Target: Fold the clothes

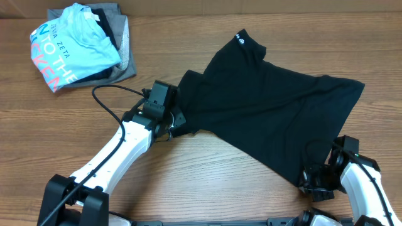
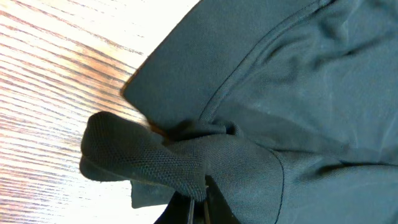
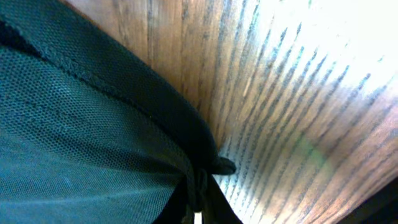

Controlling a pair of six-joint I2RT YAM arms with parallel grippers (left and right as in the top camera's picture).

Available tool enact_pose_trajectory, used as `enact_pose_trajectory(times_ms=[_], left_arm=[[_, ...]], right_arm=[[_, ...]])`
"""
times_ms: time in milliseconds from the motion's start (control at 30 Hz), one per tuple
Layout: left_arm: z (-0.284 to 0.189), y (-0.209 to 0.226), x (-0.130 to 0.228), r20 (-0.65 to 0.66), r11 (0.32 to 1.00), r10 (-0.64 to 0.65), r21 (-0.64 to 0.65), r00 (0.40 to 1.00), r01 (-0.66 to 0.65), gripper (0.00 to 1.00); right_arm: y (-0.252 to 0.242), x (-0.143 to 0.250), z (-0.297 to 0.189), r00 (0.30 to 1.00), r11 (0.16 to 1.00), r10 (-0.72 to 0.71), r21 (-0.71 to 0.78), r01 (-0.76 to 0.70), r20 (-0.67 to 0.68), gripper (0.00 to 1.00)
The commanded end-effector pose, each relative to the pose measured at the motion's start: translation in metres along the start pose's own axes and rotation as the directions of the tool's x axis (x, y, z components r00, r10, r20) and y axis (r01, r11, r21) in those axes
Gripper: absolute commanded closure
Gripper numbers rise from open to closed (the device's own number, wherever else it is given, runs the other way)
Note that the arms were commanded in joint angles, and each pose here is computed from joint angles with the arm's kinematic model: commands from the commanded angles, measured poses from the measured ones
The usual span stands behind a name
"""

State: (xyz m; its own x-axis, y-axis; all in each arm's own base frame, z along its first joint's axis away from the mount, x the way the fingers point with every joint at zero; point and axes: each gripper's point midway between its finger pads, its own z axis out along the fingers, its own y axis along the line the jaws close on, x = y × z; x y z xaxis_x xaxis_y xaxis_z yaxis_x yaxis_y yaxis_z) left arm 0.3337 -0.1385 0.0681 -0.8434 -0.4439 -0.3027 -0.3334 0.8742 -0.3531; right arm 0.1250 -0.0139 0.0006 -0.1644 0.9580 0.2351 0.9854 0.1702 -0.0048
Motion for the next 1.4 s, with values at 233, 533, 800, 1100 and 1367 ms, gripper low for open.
enact_pose_trajectory(times_ms=[233,533,800,1100,1367], left_arm=[[-0.059,-0.035,-0.003,0.083,0.986,0.073,0.144,0.994,-0.085,0.96],[-0.114,-0.079,0.048,0.151,0.932,0.229,0.252,0.962,-0.261,0.96],[-0.146,-0.101,0.081,0.289,0.883,0.328,0.246,0.9,-0.401,0.96],[-0.158,-0.106,0.086,0.384,0.868,0.36,0.195,0.85,-0.456,0.96],[-0.179,-0.119,0.106,0.474,0.822,0.419,0.165,0.775,-0.545,0.96]], right_arm=[[0.028,-0.03,-0.063,0.985,1.0,-0.015,-0.011,0.017,0.17,0.96],[0.034,-0.037,-0.109,0.967,0.999,-0.037,-0.002,0.039,0.25,0.96],[0.027,-0.036,-0.164,0.934,0.999,-0.027,-0.034,0.042,0.357,0.96],[0.026,-0.026,-0.226,0.888,0.984,0.007,-0.164,0.077,0.46,0.96],[0.021,-0.019,-0.254,0.869,0.976,0.021,-0.199,0.09,0.495,0.96]])
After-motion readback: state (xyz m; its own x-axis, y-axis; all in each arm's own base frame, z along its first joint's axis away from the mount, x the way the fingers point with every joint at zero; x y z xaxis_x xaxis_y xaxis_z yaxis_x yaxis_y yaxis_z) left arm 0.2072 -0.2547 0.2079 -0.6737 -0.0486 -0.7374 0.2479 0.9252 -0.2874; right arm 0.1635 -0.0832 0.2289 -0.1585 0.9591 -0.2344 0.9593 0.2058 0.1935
